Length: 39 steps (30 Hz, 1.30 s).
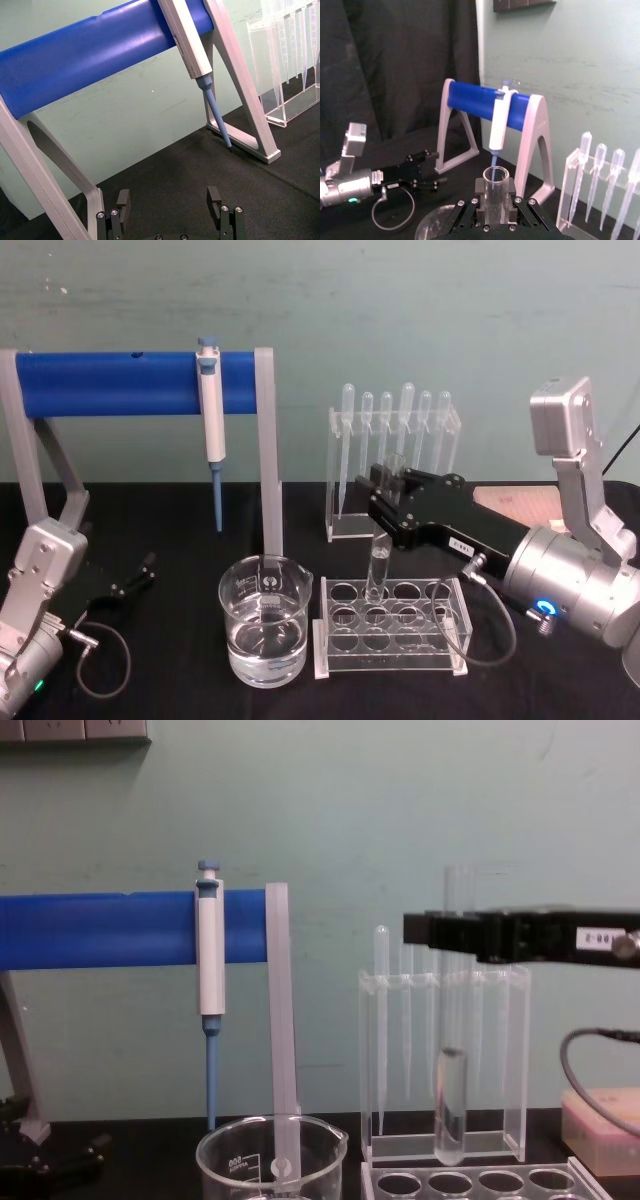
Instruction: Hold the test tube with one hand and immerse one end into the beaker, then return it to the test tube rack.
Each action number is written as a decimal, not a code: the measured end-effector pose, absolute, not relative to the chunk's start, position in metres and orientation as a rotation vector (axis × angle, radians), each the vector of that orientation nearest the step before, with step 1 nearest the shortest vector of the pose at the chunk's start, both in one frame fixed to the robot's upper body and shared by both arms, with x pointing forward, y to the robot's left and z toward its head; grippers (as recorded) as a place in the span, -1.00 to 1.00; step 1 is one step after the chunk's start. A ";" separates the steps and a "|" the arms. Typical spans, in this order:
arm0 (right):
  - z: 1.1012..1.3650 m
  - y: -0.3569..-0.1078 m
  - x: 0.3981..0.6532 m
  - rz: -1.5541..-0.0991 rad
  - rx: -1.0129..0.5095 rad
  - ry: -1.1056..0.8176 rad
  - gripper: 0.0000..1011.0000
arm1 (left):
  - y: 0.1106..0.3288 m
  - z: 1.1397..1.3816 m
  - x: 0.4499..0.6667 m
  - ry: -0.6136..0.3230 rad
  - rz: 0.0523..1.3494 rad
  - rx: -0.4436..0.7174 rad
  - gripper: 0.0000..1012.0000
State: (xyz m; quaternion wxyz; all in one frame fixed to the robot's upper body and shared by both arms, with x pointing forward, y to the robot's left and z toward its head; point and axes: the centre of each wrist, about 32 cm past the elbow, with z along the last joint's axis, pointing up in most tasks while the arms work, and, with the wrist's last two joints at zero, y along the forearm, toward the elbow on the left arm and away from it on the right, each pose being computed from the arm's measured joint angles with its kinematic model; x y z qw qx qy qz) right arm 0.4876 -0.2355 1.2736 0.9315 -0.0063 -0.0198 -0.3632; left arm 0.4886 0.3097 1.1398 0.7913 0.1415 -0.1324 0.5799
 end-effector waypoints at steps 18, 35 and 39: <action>1.302 -0.184 0.509 -0.614 0.003 -0.091 -0.55 | 0.310 1.140 0.489 -0.285 1.248 0.304 0.98; 1.280 -0.153 0.527 -0.573 -0.015 -0.073 -0.55 | 0.310 1.140 0.489 -0.285 1.248 0.305 0.98; 1.272 -0.150 0.527 -0.570 -0.021 -0.069 -0.55 | 0.310 1.140 0.489 -0.285 1.248 0.304 0.98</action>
